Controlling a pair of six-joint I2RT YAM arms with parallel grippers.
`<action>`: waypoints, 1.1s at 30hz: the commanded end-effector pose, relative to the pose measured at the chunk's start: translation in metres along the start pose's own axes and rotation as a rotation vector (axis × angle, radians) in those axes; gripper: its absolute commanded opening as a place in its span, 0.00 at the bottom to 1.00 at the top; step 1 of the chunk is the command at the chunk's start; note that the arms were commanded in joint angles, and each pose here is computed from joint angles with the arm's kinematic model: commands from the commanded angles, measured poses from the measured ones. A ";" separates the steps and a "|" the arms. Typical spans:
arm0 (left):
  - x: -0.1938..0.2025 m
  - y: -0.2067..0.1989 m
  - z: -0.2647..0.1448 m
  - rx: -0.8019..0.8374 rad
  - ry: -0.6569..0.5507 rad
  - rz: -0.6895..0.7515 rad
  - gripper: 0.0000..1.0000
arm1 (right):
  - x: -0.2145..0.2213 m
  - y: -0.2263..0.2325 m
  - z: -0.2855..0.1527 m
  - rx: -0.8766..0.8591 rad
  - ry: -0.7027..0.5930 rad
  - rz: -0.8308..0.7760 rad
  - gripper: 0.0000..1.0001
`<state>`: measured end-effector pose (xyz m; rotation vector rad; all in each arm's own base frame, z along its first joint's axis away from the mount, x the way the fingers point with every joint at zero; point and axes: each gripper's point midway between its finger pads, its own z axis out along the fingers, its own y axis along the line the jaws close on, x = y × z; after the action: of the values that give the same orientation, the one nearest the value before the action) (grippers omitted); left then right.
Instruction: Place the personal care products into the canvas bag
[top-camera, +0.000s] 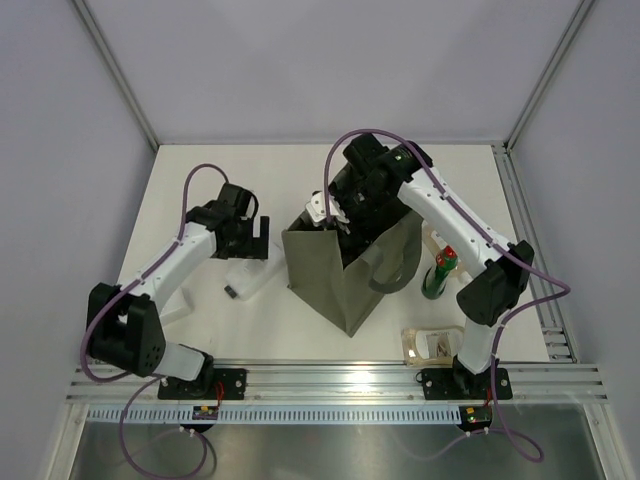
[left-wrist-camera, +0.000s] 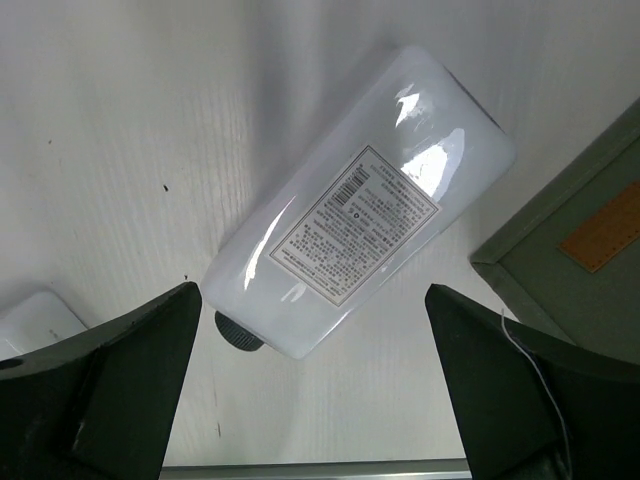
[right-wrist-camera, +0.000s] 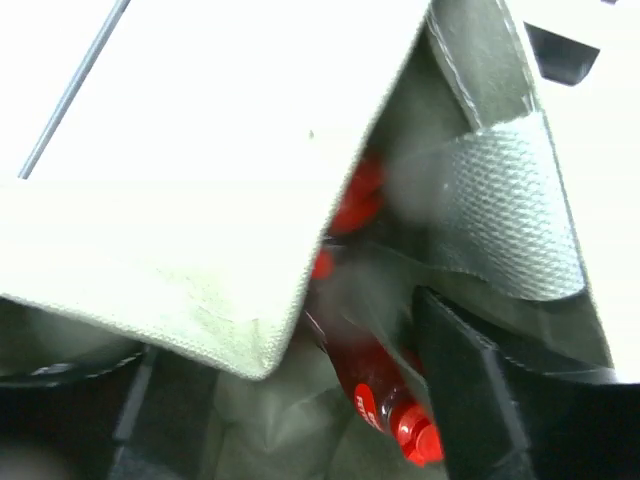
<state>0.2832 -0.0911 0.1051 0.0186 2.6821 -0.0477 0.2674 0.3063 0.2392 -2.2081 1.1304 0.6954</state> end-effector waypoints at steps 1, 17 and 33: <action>-0.013 -0.007 0.002 0.039 0.027 0.094 0.99 | -0.008 0.023 -0.011 -0.055 0.008 0.066 0.92; 0.014 -0.033 0.077 0.163 0.385 0.226 0.99 | 0.004 0.017 -0.079 0.068 -0.055 0.195 0.99; 0.028 0.007 0.112 -0.146 0.453 0.046 0.01 | -0.009 -0.025 -0.137 0.263 -0.249 0.390 1.00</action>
<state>0.2950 -0.1084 0.0112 0.1895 3.1675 0.0267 0.3560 0.2459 0.3489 -1.7369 1.2232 0.6295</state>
